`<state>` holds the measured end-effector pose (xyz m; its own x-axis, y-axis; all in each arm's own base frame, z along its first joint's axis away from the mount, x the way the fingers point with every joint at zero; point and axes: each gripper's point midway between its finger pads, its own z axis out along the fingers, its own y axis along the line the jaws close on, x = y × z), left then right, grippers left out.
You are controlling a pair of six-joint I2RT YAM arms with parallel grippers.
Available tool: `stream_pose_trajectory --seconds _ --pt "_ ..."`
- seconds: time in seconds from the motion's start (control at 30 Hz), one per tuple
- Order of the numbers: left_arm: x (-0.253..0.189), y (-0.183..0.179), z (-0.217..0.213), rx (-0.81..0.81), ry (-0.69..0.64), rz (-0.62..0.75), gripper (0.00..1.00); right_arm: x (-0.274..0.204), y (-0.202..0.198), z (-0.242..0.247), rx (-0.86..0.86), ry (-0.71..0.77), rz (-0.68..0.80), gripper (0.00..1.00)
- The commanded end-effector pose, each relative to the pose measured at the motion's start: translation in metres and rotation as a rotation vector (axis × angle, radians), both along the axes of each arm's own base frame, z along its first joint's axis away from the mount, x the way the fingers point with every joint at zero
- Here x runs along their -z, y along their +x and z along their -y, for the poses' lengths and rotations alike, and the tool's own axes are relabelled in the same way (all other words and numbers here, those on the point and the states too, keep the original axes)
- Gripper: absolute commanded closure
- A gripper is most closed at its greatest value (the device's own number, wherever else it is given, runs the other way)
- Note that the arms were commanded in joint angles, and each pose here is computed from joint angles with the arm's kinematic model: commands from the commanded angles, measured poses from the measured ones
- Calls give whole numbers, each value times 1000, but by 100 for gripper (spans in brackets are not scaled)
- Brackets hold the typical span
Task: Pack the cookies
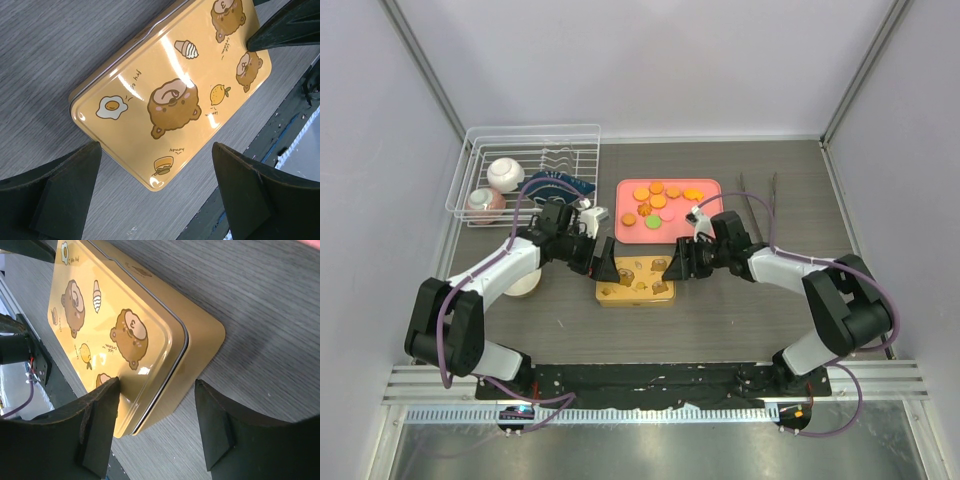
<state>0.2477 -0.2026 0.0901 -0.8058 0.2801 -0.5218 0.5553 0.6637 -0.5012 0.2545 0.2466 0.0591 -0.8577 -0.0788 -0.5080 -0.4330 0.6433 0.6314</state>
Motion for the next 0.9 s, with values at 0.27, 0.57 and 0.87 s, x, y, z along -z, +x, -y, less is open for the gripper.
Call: stream_pose_trajectory --seconds 0.27,0.57,0.87 --pt "-18 4 14 33 -46 45 3 -13 13 -14 -21 55 41 50" --pt "-21 7 17 34 -51 51 3 -12 12 -13 -22 51 44 55" --pt "-23 15 19 26 -52 72 3 -2 15 -12 -5 36 34 58"
